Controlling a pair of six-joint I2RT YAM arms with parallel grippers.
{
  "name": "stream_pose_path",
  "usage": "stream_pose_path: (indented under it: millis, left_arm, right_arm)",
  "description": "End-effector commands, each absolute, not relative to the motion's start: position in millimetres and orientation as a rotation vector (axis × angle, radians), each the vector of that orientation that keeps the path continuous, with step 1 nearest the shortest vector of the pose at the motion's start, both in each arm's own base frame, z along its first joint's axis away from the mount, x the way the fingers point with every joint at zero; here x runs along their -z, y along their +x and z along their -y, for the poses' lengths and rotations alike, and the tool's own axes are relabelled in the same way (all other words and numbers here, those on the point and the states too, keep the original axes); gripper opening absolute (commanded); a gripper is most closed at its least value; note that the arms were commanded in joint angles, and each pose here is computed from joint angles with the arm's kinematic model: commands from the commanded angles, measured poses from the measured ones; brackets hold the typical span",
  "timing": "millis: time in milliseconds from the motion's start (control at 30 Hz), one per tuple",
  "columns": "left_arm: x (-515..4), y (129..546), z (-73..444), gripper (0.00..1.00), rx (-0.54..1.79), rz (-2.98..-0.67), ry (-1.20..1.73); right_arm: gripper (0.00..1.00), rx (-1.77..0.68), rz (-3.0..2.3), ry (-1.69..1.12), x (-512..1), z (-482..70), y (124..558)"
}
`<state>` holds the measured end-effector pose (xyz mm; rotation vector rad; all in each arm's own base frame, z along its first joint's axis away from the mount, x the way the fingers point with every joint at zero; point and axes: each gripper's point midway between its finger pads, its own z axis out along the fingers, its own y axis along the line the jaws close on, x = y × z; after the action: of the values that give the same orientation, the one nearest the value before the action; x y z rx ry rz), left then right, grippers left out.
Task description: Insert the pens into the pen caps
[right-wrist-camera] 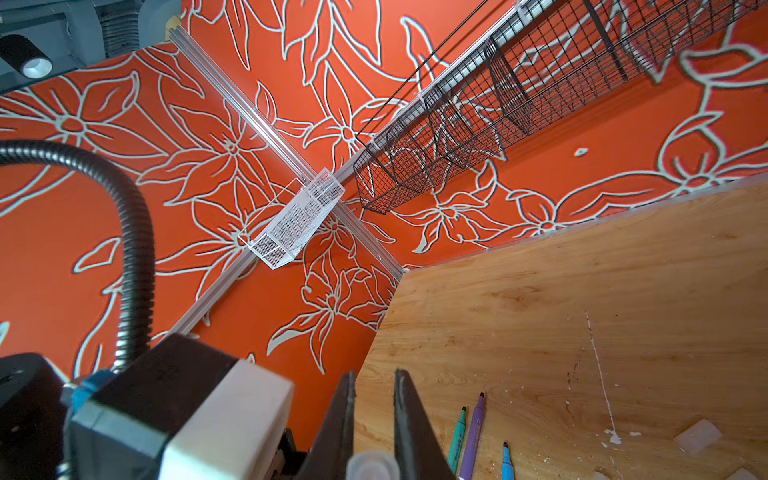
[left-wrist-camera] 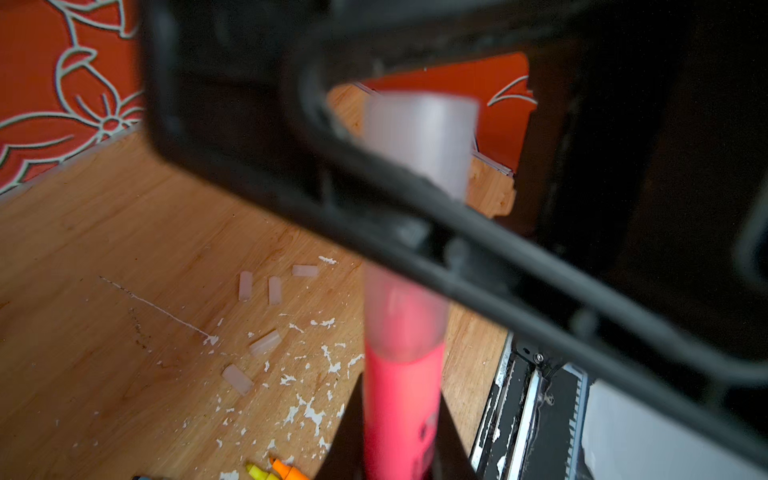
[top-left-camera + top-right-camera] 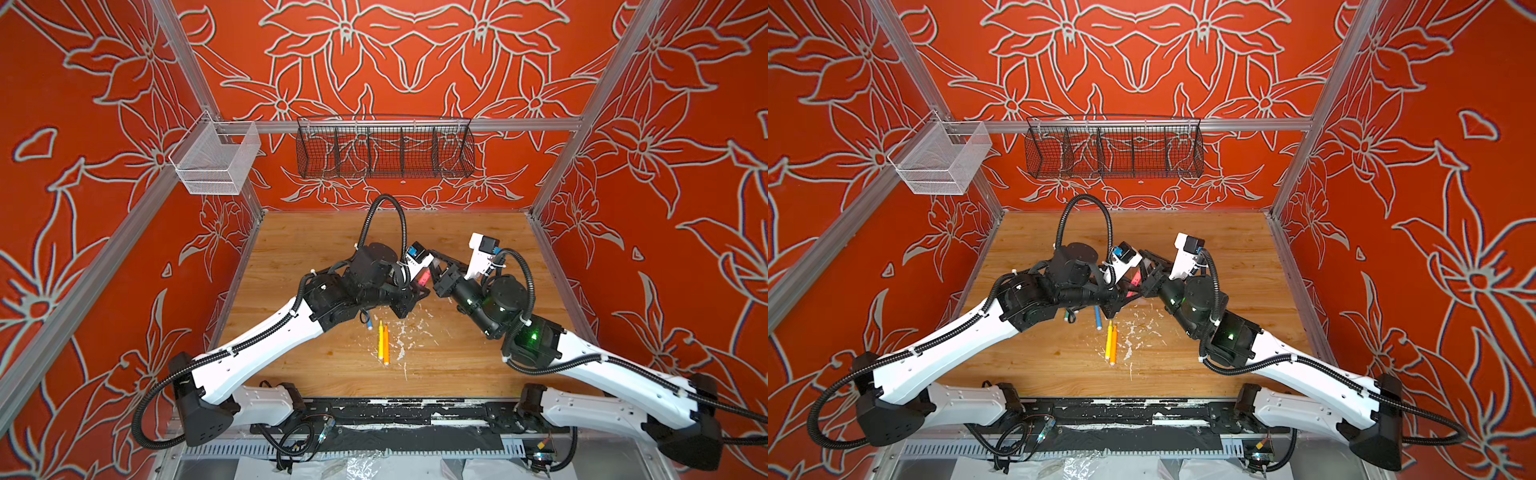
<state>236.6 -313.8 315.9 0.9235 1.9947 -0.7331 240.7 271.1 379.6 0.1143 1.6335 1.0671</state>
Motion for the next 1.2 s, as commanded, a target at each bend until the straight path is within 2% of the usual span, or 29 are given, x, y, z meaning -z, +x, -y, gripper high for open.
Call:
stream_pose_path:
  millis: [0, 567, 767, 967, 1167]
  left_arm:
    - [-461, 292, 311, 0.0, 0.729, -1.536, 0.603]
    - [-525, 304, 298, 0.0, 0.73, -1.413, 0.499]
    - [-523, 303, 290, 0.0, 0.745, -1.396, 0.459]
    - [-491, 294, 277, 0.0, 0.724, -1.45, 0.45]
    - [-411, 282, 258, 0.0, 0.696, -1.613, 0.433]
  right_arm:
    - [0.0, -1.139, -2.007, -0.314, -280, -333, 167]
    - [0.0, -1.213, -1.96, -0.328, -270, -345, 148]
    - [0.0, -1.217, -1.949, -0.313, -267, -347, 149]
    - [0.0, -1.149, -1.892, -0.256, -288, -319, 157]
    - [0.28, -1.028, -1.836, -0.224, -314, -285, 166]
